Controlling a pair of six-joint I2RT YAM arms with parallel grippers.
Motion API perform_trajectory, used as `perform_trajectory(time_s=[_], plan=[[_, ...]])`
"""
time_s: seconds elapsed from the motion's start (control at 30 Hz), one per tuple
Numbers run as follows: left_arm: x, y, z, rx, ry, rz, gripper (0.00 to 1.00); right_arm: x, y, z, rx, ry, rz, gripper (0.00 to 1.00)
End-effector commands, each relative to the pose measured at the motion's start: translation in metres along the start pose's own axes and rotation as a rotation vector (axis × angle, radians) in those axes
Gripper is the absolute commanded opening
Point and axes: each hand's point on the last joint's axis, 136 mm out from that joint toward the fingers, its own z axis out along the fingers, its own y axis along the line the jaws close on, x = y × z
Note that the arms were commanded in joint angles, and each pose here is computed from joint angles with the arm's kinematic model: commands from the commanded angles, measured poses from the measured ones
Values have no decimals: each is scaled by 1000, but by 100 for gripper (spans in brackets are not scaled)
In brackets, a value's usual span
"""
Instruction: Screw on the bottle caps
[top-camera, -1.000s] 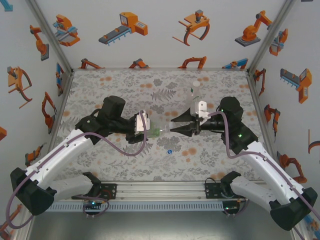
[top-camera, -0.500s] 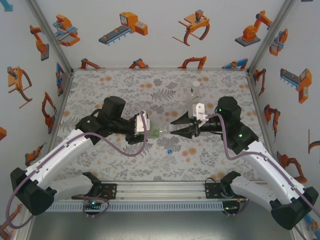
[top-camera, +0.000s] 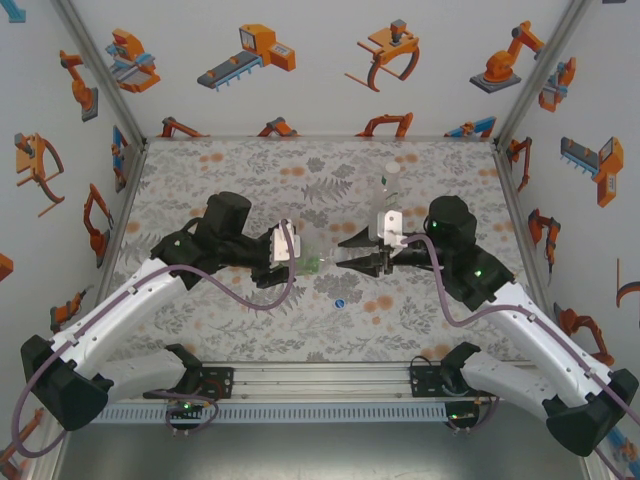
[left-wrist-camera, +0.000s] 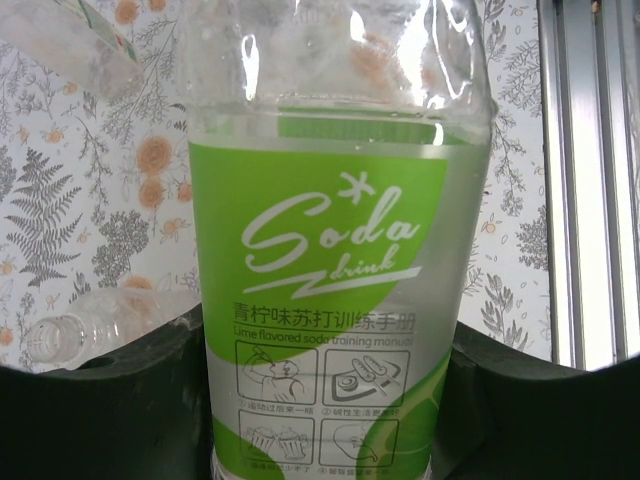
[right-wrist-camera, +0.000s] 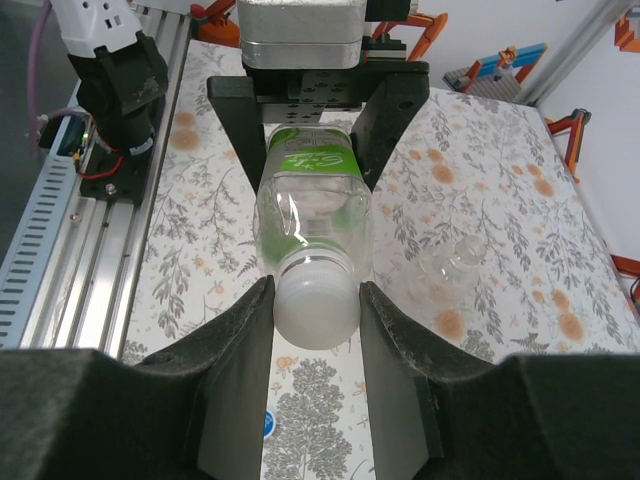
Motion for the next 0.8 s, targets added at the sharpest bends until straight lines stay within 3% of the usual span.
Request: perform_trajectory(time_s=[0.0, 0.27, 0.53, 0.77], plan=[[-30, 10, -11, -41, -101, 41, 0, -2, 8, 4, -33, -2, -8, 14], [-32, 6, -14, -32, -116, 67, 0, -4, 11, 6, -54, 3, 7, 13], [-44, -16, -20, 46, -211, 129, 0, -19, 17, 4, -77, -66, -17, 9], [-42, -12, -20, 26, -199, 124, 0, -20, 10, 5, -40, -72, 47, 8]])
